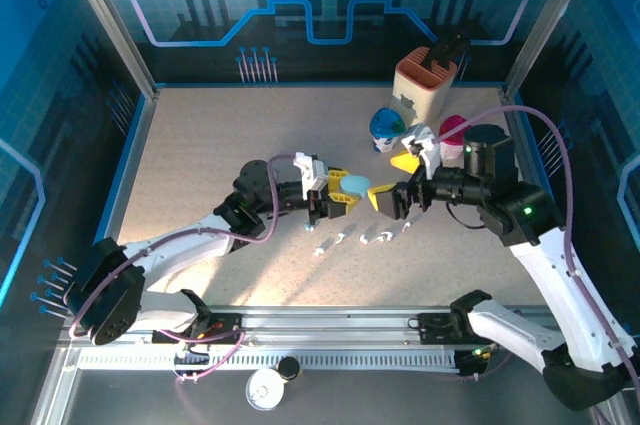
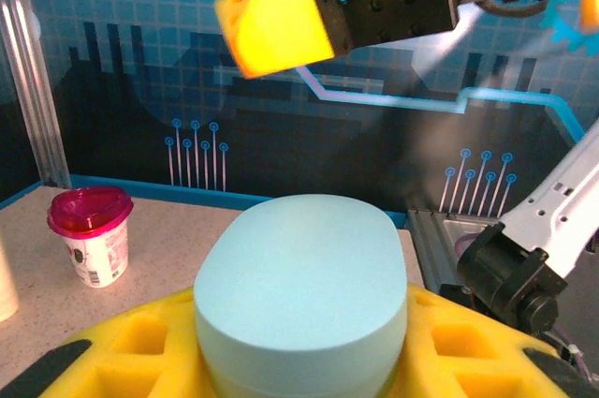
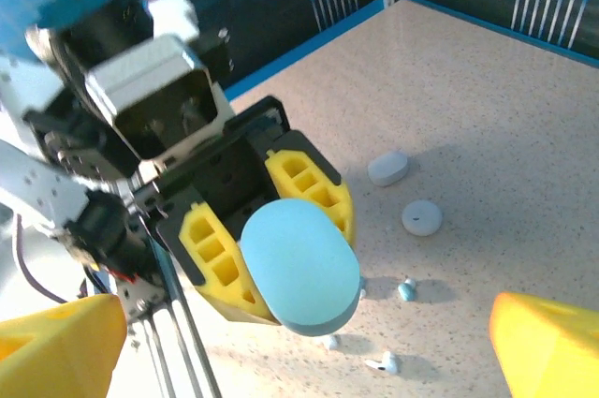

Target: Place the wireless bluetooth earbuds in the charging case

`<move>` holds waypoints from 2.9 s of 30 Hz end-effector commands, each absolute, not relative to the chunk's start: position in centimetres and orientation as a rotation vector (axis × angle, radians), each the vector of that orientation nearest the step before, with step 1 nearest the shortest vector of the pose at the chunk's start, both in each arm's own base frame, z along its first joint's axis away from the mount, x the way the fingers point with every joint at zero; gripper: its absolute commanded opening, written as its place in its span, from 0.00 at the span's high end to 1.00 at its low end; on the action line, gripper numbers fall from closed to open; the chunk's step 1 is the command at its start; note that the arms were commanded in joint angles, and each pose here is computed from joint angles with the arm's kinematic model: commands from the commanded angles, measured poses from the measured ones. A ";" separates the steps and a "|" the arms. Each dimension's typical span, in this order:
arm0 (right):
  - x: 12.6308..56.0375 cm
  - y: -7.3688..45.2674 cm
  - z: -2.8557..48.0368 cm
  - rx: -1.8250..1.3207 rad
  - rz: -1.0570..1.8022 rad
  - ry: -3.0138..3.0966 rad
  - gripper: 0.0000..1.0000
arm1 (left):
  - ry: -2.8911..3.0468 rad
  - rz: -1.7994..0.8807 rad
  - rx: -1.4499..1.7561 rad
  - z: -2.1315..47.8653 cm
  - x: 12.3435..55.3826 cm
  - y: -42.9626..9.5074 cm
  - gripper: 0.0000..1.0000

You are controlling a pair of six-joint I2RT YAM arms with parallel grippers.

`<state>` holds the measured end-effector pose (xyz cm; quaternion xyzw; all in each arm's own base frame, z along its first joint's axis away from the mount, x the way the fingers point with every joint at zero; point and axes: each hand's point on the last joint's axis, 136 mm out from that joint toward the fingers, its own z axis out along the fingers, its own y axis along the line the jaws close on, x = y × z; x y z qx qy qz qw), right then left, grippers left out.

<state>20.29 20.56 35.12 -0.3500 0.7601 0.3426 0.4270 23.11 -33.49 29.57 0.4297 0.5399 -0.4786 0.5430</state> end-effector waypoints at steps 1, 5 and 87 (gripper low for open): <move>20.7 21.0 34.4 -1.040 0.685 1.846 0.00 | 1.230 -1.156 1.051 31.1 22.2 -33.1 0.65; 21.7 21.9 33.6 -1.073 0.634 1.857 0.00 | 1.219 -1.171 1.066 31.3 21.8 -33.2 0.65; 23.8 22.4 33.9 -1.098 0.566 1.753 1.00 | 1.231 -1.238 1.059 32.0 21.6 -33.5 0.37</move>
